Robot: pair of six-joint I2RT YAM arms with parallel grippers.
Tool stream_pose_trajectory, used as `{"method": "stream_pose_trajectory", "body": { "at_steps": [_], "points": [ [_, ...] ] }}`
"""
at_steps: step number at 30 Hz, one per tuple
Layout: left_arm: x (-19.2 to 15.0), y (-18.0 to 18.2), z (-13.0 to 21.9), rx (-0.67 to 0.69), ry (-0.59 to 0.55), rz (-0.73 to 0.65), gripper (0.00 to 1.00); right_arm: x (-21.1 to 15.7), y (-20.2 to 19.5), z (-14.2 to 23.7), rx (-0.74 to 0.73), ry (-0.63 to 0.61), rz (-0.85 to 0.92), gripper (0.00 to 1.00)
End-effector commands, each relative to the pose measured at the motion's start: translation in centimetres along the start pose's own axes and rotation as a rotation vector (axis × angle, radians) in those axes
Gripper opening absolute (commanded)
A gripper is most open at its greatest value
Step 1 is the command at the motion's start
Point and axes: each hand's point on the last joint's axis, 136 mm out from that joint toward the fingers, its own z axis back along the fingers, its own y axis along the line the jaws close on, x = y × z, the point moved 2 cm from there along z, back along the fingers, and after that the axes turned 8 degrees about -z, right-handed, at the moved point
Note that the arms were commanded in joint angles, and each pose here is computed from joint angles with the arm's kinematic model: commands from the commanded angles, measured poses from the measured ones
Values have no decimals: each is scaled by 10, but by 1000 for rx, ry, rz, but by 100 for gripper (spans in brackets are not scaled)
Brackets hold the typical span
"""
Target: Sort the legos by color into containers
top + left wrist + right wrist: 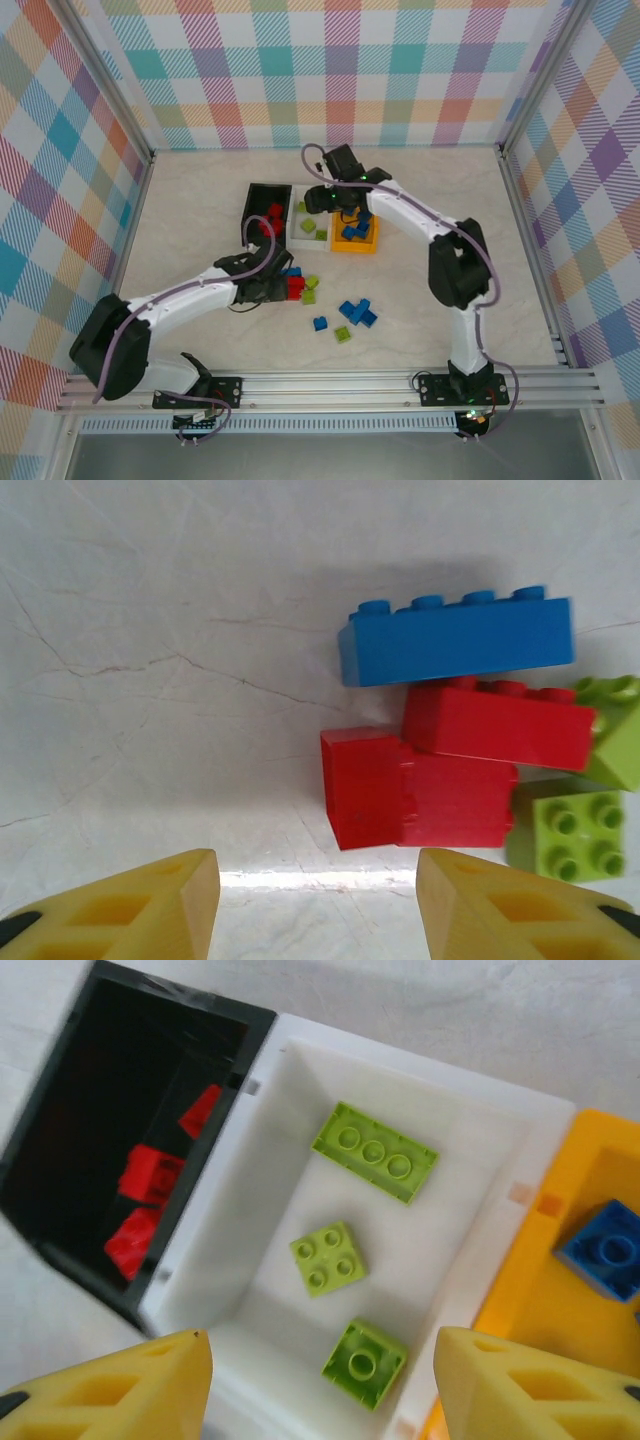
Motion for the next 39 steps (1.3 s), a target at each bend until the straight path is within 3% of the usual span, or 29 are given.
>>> {"method": "stream_pose_trajectory", "body": {
  "at_steps": [1,12,17,22,25,29,33,39],
  "points": [
    [19,-15,-3,-31,-33,-29,53,8,16,31,72,-83,-4,61],
    [13,-13,-28,48,17,-86,44,-10,6,42,61,-88,-17,61],
    [5,-6,-33,93,25,-89,34,-10,6,42,62,-96,-18,60],
    [10,0,-22,103,-24,-64,19,-9,5,44,54,-102,-17,60],
    [17,3,-4,105,-67,-47,18,-9,4,46,52,-107,-19,60],
    [38,11,29,118,-154,-16,18,-11,2,50,52,-114,-24,60],
    [79,28,55,148,-260,69,18,-15,0,54,50,-119,-29,60],
    [157,44,49,231,-384,188,16,-24,-10,58,33,-114,-49,61]
  ]
}}
